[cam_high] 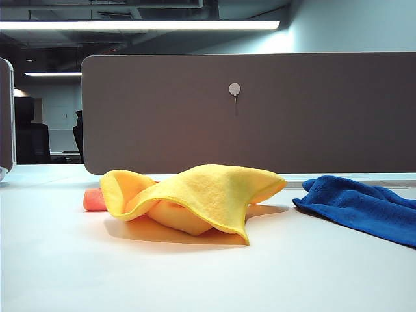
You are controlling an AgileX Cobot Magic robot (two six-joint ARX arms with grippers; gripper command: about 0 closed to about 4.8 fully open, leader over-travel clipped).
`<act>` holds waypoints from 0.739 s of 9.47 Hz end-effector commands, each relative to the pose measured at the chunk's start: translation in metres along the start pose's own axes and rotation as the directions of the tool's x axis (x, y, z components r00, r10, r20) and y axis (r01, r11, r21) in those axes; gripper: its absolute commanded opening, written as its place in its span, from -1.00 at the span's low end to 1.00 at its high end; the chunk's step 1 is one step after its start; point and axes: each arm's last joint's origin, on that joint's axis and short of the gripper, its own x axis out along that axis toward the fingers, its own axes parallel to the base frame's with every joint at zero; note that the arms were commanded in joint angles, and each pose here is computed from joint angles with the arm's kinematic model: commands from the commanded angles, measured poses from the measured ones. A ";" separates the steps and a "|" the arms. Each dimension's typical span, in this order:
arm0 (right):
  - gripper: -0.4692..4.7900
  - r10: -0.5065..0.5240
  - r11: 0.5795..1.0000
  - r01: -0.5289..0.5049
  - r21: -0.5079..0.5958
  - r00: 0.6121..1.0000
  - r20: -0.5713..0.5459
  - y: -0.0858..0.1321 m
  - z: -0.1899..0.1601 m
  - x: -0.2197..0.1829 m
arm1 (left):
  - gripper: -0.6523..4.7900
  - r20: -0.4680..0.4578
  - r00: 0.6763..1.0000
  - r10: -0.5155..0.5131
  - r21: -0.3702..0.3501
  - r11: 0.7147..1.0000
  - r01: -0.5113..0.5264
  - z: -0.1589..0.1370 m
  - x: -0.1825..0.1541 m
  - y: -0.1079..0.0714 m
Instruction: Pick up a rag that is the same color as the top surface of the Rubik's Cube and cover the cube with it.
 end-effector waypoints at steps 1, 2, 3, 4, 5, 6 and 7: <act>-0.84 0.003 1.000 -0.001 -0.026 0.997 0.074 0.000 0.006 0.000 | -0.78 0.017 0.988 0.150 0.083 0.985 -0.151 0.000 0.000 0.004; -0.84 0.003 1.000 -0.001 -0.027 0.997 0.080 0.000 0.007 0.000 | -0.78 0.017 0.988 0.150 0.083 0.985 -0.151 0.000 0.000 0.004; -0.84 0.004 1.000 -0.002 -0.029 0.996 0.084 0.000 0.007 0.000 | -0.78 0.036 0.990 0.138 0.093 0.986 -0.141 0.002 0.000 0.004; -0.84 0.005 1.000 -0.002 -0.031 0.996 0.092 0.000 0.008 0.000 | -0.78 0.072 0.993 0.096 0.093 0.990 -0.103 0.006 0.000 0.003; -0.84 0.005 0.999 -0.002 -0.032 0.995 0.097 0.000 0.008 0.000 | -0.78 0.077 0.992 0.095 0.092 0.991 -0.102 0.006 0.000 0.003; -0.84 0.006 0.999 -0.002 -0.037 0.994 0.113 0.001 0.010 -0.001 | -0.78 0.077 0.992 0.099 0.090 0.990 -0.106 0.006 0.000 0.003; -0.84 0.005 0.999 0.000 -0.038 0.993 0.119 0.000 0.011 -0.001 | -0.78 0.077 0.992 0.097 0.089 0.991 -0.103 0.006 0.000 0.004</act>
